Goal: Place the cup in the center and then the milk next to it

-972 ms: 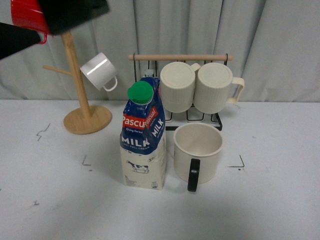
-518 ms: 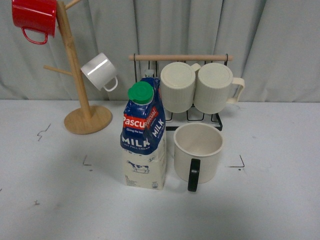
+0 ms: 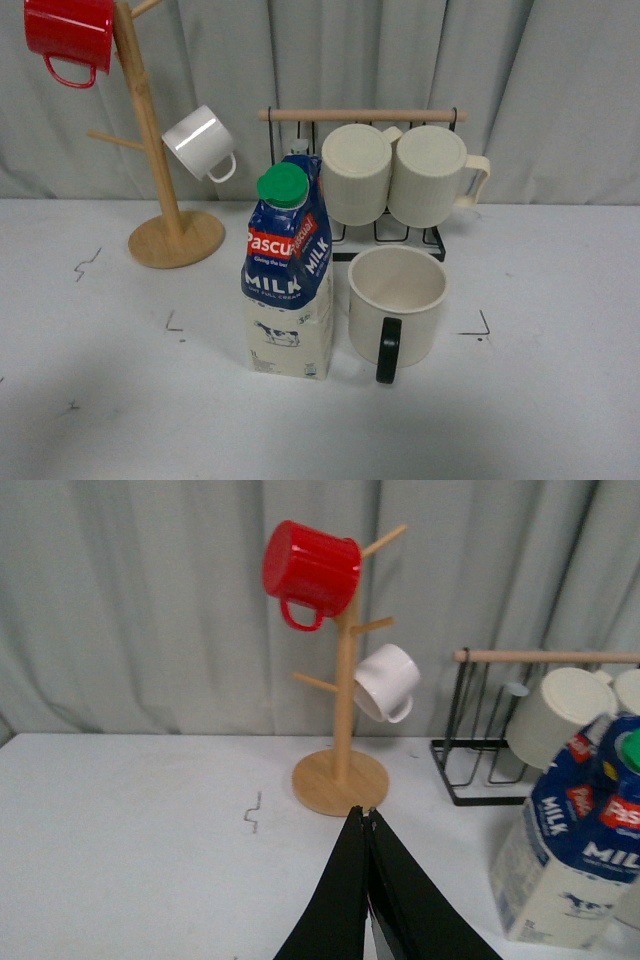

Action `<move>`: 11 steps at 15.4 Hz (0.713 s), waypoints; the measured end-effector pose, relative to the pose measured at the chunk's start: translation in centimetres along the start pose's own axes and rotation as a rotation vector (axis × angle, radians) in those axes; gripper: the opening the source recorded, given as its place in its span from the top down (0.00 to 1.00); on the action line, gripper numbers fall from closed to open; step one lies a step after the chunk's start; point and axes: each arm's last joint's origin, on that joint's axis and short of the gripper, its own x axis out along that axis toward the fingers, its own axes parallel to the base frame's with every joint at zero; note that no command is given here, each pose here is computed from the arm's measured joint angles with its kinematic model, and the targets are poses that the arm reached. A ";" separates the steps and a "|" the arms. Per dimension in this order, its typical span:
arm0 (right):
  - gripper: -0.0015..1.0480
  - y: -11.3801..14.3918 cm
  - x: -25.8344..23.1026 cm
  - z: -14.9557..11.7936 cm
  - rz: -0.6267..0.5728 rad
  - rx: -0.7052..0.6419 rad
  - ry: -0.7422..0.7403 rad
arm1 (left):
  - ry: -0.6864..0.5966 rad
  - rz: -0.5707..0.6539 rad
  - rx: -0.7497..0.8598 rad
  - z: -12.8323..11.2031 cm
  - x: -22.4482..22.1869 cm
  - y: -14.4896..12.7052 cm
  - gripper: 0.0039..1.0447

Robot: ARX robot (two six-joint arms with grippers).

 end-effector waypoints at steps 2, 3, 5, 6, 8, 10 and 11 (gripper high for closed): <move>0.06 0.0 0.0 0.0 0.000 0.000 0.000 | 0.007 -0.009 0.000 -0.6 -0.5 -0.1 0.99; 0.06 0.0 0.0 0.0 0.000 0.000 0.000 | 0.002 -0.008 0.000 -0.6 -0.7 -0.1 0.99; 0.06 0.0 0.0 0.0 0.000 0.000 0.000 | -0.004 -0.009 0.000 -1.4 -1.1 0.0 0.99; 0.06 0.0 0.0 0.0 0.000 0.000 0.000 | -0.007 -0.009 0.000 -1.3 -1.2 0.0 0.99; 0.06 0.0 0.0 0.0 0.000 0.000 0.000 | -0.015 -0.009 0.000 -1.3 -1.6 0.0 0.99; 0.06 0.0 0.0 0.0 0.000 0.000 0.000 | -0.011 -0.009 0.000 -1.3 -1.9 0.0 0.99; 0.06 0.0 0.0 0.0 0.000 0.000 0.000 | -0.011 -0.009 0.000 -1.3 -2.0 0.0 0.99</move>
